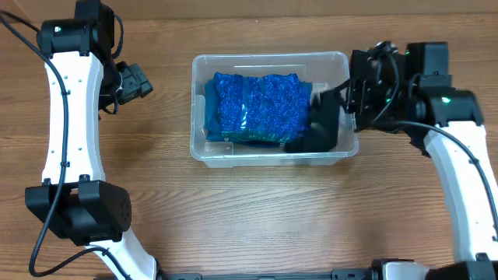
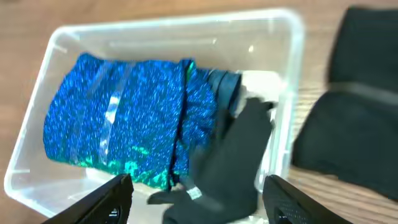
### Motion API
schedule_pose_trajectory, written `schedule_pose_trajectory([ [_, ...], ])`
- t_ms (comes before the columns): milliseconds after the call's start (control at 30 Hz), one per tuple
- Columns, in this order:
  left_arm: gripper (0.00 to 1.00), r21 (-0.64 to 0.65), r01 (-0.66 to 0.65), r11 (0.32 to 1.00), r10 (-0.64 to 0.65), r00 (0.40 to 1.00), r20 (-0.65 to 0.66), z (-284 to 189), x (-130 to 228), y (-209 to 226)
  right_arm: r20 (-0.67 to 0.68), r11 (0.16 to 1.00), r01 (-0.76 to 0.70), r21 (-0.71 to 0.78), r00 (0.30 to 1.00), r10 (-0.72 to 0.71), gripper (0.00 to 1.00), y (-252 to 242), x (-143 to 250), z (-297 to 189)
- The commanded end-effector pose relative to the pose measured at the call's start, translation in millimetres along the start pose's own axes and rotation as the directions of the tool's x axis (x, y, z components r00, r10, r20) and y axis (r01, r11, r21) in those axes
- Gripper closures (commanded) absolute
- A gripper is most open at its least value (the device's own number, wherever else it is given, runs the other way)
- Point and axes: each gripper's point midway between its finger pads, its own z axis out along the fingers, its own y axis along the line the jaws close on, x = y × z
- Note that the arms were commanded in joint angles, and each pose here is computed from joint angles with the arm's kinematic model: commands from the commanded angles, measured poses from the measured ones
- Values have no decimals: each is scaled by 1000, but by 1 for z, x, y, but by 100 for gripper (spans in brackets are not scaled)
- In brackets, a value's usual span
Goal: Pack container
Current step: 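Lift the black clothes with the right gripper over the bin's right side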
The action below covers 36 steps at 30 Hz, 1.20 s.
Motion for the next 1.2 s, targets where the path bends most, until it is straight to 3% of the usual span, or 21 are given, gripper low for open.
schedule_pose_trajectory([
  [0, 0, 0, 19, 1000, -19, 1000, 16, -6, 1, 3, 39, 992, -90, 87, 995, 87, 29, -16, -9, -10],
  [100, 0, 0, 19, 1000, -19, 1000, 17, -6, 1, 3, 123, 908, -298, 294, 954, 273, 25, -64, -8, -22],
  [200, 0, 0, 19, 1000, -19, 1000, 17, -6, 1, 3, 217, 805, -425, 413, 905, 367, 14, -118, -6, -42],
  [333, 0, 0, 19, 1000, -19, 1000, 16, -6, 1, 3, 283, 680, -571, 460, 820, 498, 2, -198, 10, -59],
  [600, 0, 0, 19, 1000, -19, 1000, 16, -6, 1, 3, 301, 473, -795, 379, 589, 750, 1, -330, 78, -45],
  [833, 0, 0, 19, 1000, -19, 1000, 16, -6, 1, 3, 180, 564, -796, 222, 601, 778, 5, -351, 93, 17],
  [900, 0, 0, 19, 1000, -19, 1000, 17, -6, 1, 3, 127, 572, -789, 225, 605, 786, 12, -346, 100, 42],
  [1067, 0, 0, 19, 1000, -19, 1000, 17, -6, 1, 3, 123, 575, -784, 233, 611, 782, 76, -336, 91, 45],
  [1167, 0, 0, 19, 1000, -19, 1000, 16, -6, 1, 3, 175, 567, -795, 215, 602, 779, 89, -324, 66, 14],
])
